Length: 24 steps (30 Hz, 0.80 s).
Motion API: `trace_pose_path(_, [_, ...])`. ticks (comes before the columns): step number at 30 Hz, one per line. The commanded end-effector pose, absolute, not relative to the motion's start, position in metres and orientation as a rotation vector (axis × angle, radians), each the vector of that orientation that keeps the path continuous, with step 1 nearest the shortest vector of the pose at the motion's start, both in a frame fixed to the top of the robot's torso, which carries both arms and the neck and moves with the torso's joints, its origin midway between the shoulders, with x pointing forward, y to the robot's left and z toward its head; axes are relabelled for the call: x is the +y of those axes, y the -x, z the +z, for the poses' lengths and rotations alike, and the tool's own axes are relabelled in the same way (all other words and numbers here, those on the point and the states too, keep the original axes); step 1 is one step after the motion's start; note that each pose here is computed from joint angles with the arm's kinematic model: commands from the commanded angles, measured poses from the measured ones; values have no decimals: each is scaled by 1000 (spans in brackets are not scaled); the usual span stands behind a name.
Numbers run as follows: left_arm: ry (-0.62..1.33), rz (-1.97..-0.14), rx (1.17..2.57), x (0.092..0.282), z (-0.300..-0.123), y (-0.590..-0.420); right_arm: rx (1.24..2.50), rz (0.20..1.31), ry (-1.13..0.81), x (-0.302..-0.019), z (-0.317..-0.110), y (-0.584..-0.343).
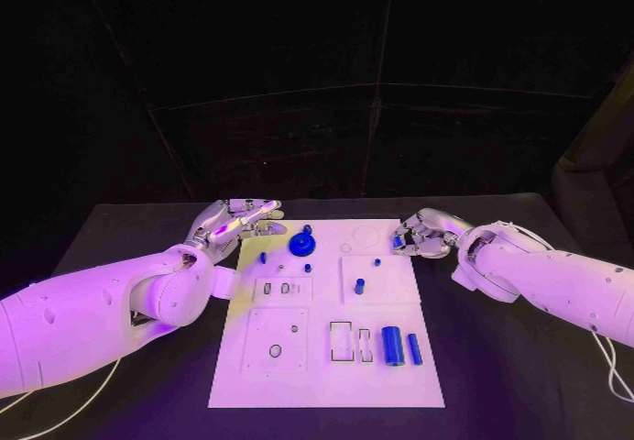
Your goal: Assemble the parts on the task board
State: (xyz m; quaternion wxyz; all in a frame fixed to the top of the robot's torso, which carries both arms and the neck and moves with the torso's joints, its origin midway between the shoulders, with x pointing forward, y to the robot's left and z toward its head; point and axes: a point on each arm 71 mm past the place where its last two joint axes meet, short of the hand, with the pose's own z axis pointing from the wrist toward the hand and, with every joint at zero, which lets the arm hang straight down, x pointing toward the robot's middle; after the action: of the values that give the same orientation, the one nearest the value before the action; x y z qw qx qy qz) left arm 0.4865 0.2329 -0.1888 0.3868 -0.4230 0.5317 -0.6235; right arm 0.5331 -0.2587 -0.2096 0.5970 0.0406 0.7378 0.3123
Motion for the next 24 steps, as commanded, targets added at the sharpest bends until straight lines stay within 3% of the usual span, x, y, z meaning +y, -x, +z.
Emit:
trace_pose_path(1, [1070, -1599, 1362, 232, -188, -486, 1711, 708, -100, -260, -209, -534])
trace_pose_path(14, [1072, -1596, 1362, 232, -188, -487, 1625, 674, -137, -264, -203, -534])
trace_pose_path(24, [1073, -1590, 1359, 235, -188, -485, 1583, 683, -165, -252, -195, -524])
